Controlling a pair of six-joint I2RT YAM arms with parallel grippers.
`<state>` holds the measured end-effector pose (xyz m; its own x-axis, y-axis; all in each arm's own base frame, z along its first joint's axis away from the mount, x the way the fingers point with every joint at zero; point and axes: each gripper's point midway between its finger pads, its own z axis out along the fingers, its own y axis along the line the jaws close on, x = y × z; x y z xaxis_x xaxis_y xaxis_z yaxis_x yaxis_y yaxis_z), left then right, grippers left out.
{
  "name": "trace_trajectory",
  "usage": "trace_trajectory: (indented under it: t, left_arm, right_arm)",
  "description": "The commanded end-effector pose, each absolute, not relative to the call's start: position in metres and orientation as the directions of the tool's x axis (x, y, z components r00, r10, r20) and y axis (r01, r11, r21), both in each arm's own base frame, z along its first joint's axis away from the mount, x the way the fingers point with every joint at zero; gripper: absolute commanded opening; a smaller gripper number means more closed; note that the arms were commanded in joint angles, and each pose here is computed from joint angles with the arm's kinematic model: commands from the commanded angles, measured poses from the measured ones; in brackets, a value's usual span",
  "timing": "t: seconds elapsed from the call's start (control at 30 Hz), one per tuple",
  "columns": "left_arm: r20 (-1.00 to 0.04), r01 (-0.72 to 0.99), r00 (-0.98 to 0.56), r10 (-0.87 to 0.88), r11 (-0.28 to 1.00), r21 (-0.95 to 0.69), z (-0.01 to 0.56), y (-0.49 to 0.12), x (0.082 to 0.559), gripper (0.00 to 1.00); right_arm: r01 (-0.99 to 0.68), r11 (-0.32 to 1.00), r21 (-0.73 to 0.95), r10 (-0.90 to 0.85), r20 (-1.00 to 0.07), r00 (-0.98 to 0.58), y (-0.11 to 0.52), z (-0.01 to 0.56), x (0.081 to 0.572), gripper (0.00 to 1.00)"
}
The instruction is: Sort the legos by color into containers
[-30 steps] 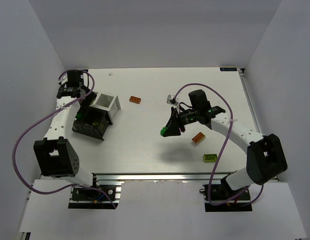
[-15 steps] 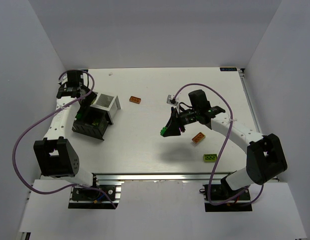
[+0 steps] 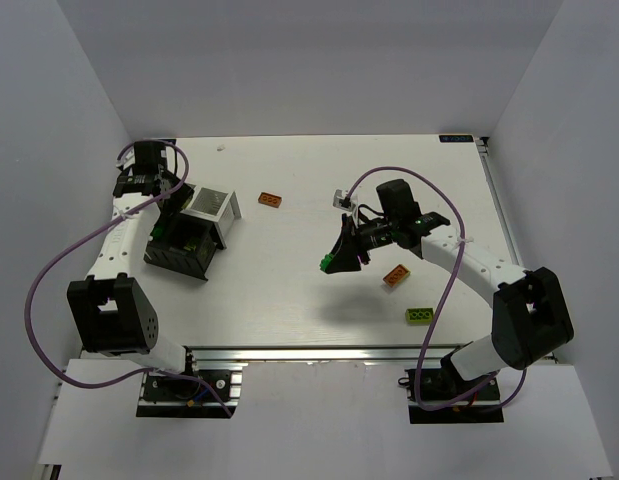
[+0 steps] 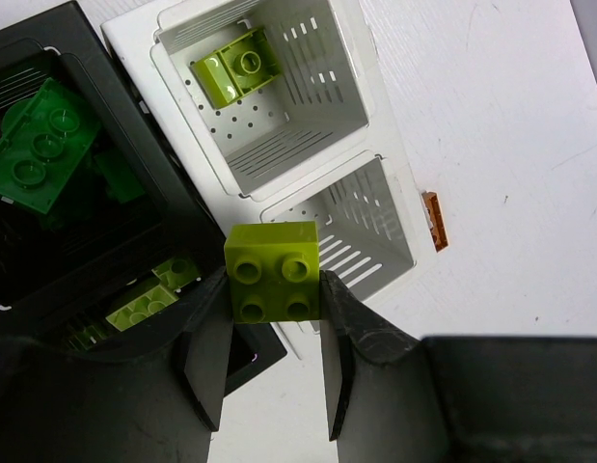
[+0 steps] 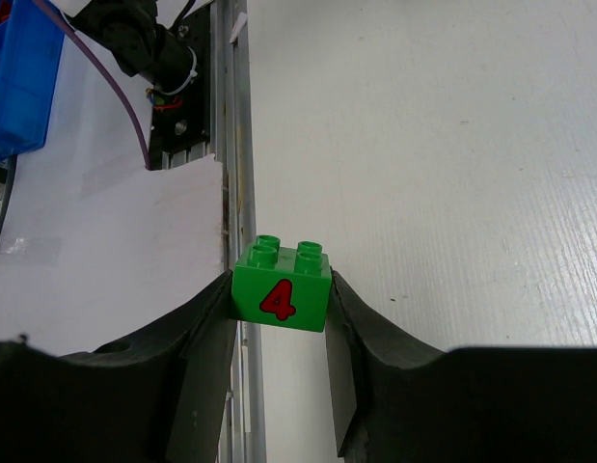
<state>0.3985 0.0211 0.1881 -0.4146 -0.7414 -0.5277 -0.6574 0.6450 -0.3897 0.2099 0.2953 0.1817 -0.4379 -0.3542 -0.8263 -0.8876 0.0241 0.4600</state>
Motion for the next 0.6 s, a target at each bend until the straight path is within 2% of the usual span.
trace_trajectory:
  t: [0.0,0.57]
  left_arm:
    - [-0.538,-0.642,-0.393,-0.746,0.641,-0.420,0.2000,0.0207,0.3956,0.00]
    - [-0.534,-0.632,-0.390,-0.750,0.640,-0.436,0.2027,0.0182,0.3905,0.00]
  right_arm:
    - [-0.891,0.013,0.454,-0.344,-0.835,-0.430,0.2954,0.1821,0.2116,0.00]
    - [-0.888,0.015,0.459,-0.347,-0.831,-0.436,0.2961,0.1798,0.2127,0.00]
